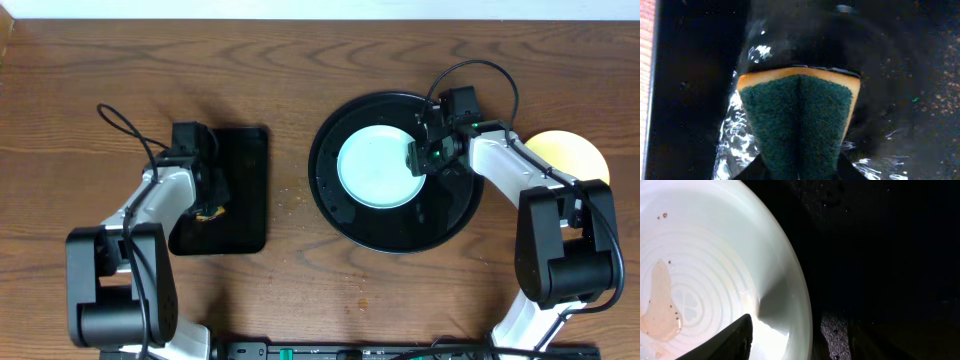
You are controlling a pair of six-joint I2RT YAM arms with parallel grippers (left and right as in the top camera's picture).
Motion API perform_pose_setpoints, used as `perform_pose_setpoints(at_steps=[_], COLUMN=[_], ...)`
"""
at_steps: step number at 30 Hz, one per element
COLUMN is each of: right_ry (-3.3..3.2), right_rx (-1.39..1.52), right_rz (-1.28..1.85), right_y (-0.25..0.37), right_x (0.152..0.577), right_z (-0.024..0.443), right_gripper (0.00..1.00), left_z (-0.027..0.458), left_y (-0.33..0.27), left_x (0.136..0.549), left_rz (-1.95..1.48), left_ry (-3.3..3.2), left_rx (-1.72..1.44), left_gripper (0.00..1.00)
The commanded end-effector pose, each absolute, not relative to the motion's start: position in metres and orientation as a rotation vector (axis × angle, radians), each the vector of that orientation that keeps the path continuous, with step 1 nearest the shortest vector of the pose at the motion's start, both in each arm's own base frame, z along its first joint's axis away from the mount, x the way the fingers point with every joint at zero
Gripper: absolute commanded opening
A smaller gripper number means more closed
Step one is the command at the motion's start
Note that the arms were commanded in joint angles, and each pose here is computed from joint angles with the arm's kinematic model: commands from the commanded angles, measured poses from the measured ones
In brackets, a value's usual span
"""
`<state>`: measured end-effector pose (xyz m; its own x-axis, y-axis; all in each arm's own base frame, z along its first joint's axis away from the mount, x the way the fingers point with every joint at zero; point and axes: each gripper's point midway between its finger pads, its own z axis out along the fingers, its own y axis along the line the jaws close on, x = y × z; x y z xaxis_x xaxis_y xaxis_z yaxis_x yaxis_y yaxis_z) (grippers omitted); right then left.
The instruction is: Clean dirty plates on tray and stack at the side
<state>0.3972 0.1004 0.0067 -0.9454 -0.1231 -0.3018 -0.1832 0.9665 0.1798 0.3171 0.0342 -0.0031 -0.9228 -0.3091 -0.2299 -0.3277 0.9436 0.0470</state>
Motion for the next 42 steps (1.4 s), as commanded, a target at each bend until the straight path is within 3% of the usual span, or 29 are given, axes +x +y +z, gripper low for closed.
perform_pose_setpoints(at_steps=[1,2,3,4,6,7,9,16,19,20,21,22,23,24,26,32,37,39,42], right_ry=[2.851,2.851,2.851,2.851,2.851,2.851,2.851,2.853,2.853,2.854,2.854,2.854,2.853,2.853,2.853,2.854,2.853,2.853,2.855], right_rx=[-0.236,-0.236,-0.236,-0.236,-0.236,-0.236,-0.236,-0.236,-0.236,-0.236,-0.236,-0.236,-0.236,-0.236,-0.236,-0.236,-0.236,-0.236,-0.236], right_rz=[0.283,0.283,0.283,0.283,0.283,0.283,0.283,0.283,0.283,0.283,0.283,0.283,0.283,0.284,0.283,0.284,0.284,0.284,0.283], right_y=[0.102,0.102,0.102,0.102,0.102,0.102,0.102,0.102,0.102,0.102,0.102,0.102,0.102,0.102,0.102,0.102,0.102,0.102,0.102], right_x=[0.393,0.393,0.392,0.392,0.393,0.393,0.392,0.392,0.392,0.392,0.392,0.392,0.392,0.392,0.392,0.392,0.392,0.392,0.392], right_z=[-0.002,-0.002,-0.002,-0.002,-0.002,-0.002,-0.002,-0.002,-0.002,-0.002,-0.002,-0.002,-0.002,-0.002,-0.002,-0.002,-0.002,-0.002,-0.002], right_gripper=[0.59,0.59,0.59,0.59,0.59,0.59,0.59,0.59,0.59,0.59,0.59,0.59,0.59,0.59,0.59,0.59,0.59,0.59,0.59], left_z=[-0.027,-0.027,-0.027,-0.028,-0.028,-0.027,-0.026,-0.02,-0.02,-0.021,-0.022,-0.023,-0.023,-0.024,-0.025,-0.029,-0.03,-0.029,-0.028], left_y=[0.036,0.034,0.033,0.033,0.033,0.034,0.037,0.039,0.039,0.039,0.039,0.039,0.037,0.036,0.033,0.029,0.028,0.028,0.028], left_x=[0.285,0.283,0.282,0.281,0.28,0.282,0.293,0.324,0.329,0.329,0.329,0.329,0.329,0.329,0.324,0.282,0.279,0.286,0.29], left_rz=[0.173,0.163,0.156,0.157,0.159,0.164,0.175,0.147,0.14,0.14,0.139,0.137,0.126,0.113,0.098,0.115,0.108,0.102,0.098], left_ry=[2.989,2.997,3.005,3.01,3.011,3.002,2.955,2.826,2.801,2.797,2.794,2.79,2.789,2.79,2.813,2.99,3.003,2.976,2.96], left_rx=[-0.487,-0.487,-0.488,-0.488,-0.487,-0.487,-0.484,-0.476,-0.475,-0.474,-0.474,-0.474,-0.472,-0.47,-0.47,-0.512,-0.518,-0.51,-0.509], left_gripper=[0.6,0.6,0.54,0.36,0.29,0.34,0.64,0.66,0.57,0.48,0.32,0.24,0.23,0.25,0.8,0.8,0.52,0.33,0.21])
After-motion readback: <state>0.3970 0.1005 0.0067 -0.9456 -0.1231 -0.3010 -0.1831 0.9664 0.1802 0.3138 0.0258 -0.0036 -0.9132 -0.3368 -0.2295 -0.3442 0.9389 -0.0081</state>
